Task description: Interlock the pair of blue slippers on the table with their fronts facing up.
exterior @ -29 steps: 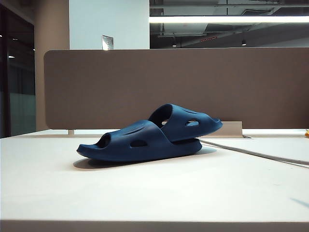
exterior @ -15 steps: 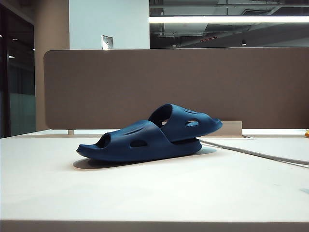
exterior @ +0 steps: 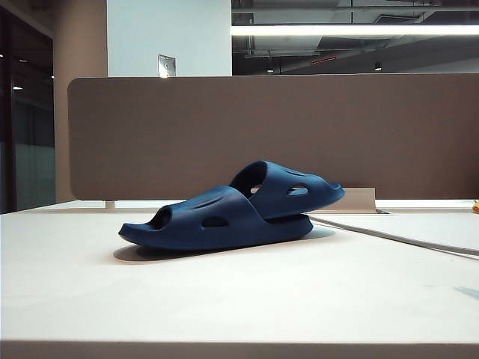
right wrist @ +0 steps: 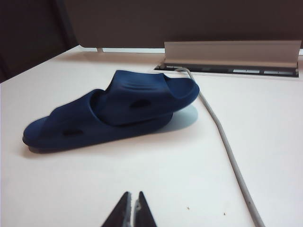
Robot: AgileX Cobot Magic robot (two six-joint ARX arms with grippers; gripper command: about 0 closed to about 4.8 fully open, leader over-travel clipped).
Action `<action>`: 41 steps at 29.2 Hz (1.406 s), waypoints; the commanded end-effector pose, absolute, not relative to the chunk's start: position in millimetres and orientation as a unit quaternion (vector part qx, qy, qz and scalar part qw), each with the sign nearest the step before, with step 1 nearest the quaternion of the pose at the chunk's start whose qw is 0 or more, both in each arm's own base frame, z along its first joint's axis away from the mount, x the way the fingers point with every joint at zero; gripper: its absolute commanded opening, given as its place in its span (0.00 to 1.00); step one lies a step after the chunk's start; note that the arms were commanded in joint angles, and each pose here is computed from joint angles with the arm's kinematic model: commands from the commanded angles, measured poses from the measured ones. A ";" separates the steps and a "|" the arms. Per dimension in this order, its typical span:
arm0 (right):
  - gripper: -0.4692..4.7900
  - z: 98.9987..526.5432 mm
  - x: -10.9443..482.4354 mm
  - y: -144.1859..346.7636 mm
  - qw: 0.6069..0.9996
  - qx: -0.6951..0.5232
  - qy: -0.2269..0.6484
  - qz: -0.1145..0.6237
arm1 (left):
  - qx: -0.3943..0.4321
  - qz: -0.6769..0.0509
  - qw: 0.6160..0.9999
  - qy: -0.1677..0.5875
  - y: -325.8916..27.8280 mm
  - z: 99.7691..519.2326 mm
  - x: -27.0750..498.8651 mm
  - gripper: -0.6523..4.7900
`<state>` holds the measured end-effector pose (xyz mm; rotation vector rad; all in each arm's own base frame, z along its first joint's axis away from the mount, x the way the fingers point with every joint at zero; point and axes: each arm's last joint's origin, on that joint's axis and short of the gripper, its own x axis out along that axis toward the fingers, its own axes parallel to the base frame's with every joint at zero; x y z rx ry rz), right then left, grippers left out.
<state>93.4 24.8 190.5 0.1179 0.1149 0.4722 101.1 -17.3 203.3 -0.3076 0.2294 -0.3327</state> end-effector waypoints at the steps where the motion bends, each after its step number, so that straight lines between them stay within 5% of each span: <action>1: 0.13 186.0 95.5 25.3 0.969 0.056 0.038 0.237 | -0.107 -0.171 0.976 0.080 -17.3 206.2 102.3 0.11; 41: 0.13 150.4 99.5 24.8 0.973 -0.010 0.078 0.218 | -0.078 -0.163 0.980 0.085 -17.4 154.6 108.4 0.11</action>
